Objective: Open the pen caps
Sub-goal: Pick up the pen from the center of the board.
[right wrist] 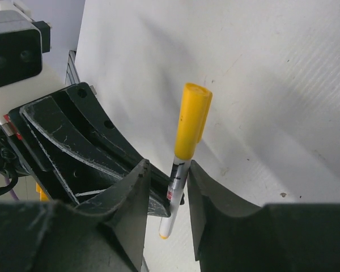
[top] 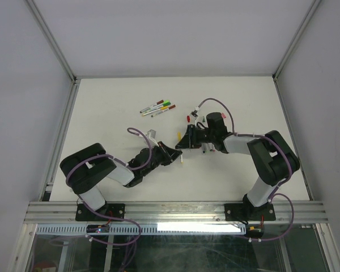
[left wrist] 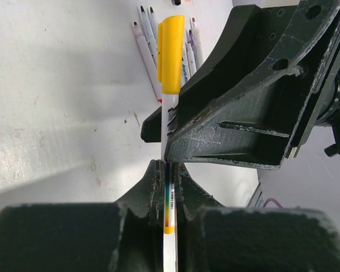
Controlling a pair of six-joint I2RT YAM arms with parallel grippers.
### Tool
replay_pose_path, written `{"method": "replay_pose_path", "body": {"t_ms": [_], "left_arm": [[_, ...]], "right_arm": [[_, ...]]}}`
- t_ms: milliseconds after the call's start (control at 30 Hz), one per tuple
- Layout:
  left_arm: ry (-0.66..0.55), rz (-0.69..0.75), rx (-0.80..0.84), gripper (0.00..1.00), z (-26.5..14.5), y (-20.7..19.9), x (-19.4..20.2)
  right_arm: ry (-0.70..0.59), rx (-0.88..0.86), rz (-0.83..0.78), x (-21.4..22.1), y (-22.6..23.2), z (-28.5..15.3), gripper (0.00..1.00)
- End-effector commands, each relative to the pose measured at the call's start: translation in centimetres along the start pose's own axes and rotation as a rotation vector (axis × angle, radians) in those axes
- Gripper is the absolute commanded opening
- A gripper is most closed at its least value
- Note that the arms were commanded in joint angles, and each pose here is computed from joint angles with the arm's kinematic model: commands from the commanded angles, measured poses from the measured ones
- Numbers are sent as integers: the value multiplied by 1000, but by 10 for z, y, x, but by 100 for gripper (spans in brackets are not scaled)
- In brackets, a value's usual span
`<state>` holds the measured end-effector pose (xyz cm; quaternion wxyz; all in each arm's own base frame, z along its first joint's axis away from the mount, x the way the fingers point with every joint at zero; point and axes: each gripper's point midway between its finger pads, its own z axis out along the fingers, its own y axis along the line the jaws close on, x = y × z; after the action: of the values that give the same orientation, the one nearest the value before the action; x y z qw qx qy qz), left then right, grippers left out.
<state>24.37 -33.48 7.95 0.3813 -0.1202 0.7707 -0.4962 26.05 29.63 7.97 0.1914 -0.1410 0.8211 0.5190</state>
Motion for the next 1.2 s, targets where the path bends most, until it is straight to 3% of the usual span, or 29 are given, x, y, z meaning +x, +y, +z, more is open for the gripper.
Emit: {"method": "replay_pose_path", "body": {"t_ms": [0, 100, 367, 400, 433, 467, 567, 633, 767, 800, 1033, 1167], "left_arm": [[-74, -44, 53, 0, 2, -27, -19], [-72, -37, 60, 0, 0, -29, -19], [-74, -1, 85, 16, -11, -31, -21], [-72, 2, 88, 16, -12, -31, -21], [-69, 6, 88, 15, -12, -31, -20], [-67, 7, 90, 14, -11, -31, -19], [-61, 4, 85, 8, -9, -28, -16], [-55, -1, 82, 7, -8, -26, -15], [-52, -4, 87, 9, -7, -27, -14], [-53, -3, 87, 9, -7, -27, -14], [-57, 23, 106, 18, -15, -28, -16], [-79, 50, 173, 35, -35, -33, -19]], "right_arm": [[-23, -38, -60, -16, 18, 3, 34], [-21, -37, -58, -17, 18, 3, 34], [-29, -40, -65, -23, 22, 2, 34], [2, -93, -85, -17, 30, 1, 6], [10, -114, -91, -16, 34, 0, 0], [14, -123, -92, -15, 35, 0, 4], [20, -137, -89, -14, 37, -1, 36], [26, -147, -87, -14, 39, -1, 38], [30, -150, -86, -13, 39, -1, 3], [31, -153, -88, -14, 39, -1, 0], [55, -130, -52, -13, 37, -2, 0], [36, -120, -46, -22, 34, -7, 0]]}}
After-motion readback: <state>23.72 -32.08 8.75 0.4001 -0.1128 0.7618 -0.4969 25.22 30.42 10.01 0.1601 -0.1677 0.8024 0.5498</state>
